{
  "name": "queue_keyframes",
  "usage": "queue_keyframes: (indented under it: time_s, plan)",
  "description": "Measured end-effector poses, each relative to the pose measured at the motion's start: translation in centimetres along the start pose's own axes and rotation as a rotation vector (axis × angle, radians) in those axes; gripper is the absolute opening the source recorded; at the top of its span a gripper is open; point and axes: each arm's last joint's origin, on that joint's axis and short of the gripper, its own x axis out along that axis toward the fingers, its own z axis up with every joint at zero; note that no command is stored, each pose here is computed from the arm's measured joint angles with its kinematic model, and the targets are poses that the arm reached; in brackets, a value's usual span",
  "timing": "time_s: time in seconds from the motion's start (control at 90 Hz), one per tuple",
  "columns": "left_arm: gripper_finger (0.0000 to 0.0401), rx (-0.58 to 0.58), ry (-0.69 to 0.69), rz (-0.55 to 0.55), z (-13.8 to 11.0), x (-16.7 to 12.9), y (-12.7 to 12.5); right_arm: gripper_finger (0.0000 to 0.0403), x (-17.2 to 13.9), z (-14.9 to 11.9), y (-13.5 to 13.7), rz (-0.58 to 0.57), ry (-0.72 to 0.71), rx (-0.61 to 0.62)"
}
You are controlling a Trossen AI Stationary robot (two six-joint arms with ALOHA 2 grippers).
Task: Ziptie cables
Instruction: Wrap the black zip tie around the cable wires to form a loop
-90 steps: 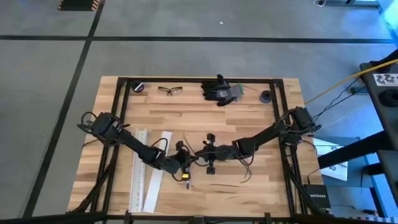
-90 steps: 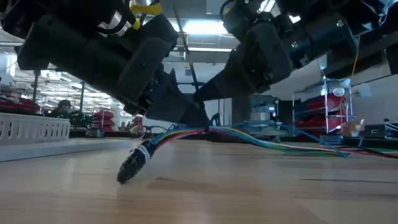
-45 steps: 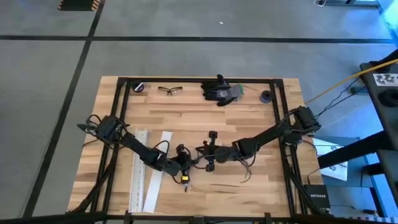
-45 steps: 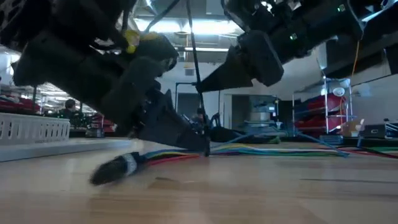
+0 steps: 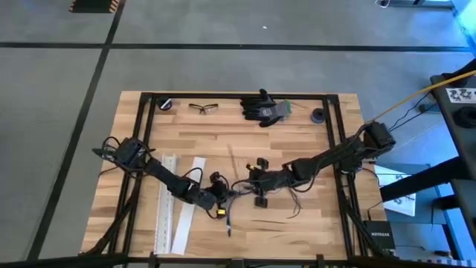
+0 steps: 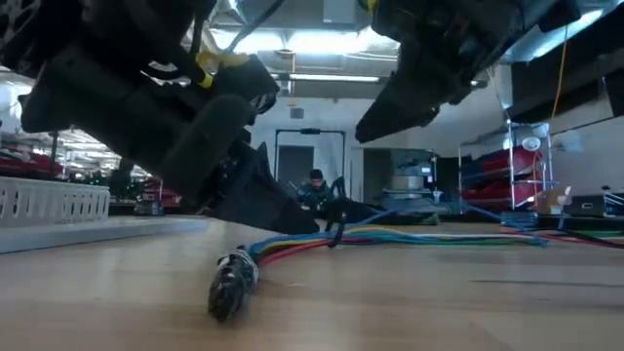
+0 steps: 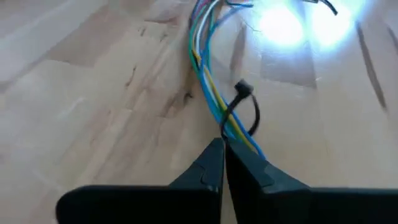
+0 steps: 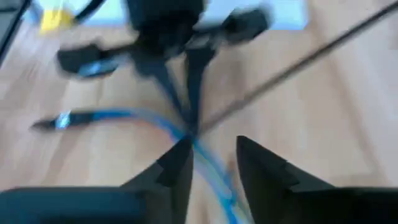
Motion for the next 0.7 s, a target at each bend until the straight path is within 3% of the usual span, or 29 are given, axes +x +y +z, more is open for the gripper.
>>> queue_keyframes:
  time_s: [0.133,0.367,0.7]
  plan:
    - [0.0,-0.001,0.0,-0.001,0.0,0.0,0.0,0.0156,0.1,-1.0,-0.2,0.011,0.096,-0.002]
    - [0.0,0.004,-0.02,-0.008,0.2,0.0,-0.1,0.0168,1.9,-1.7,-1.0,0.019,0.016,-0.072]
    - [0.0,0.009,-0.018,-0.007,0.2,0.0,-0.1,0.0168,5.2,-1.0,-5.5,0.182,-0.046,0.074]
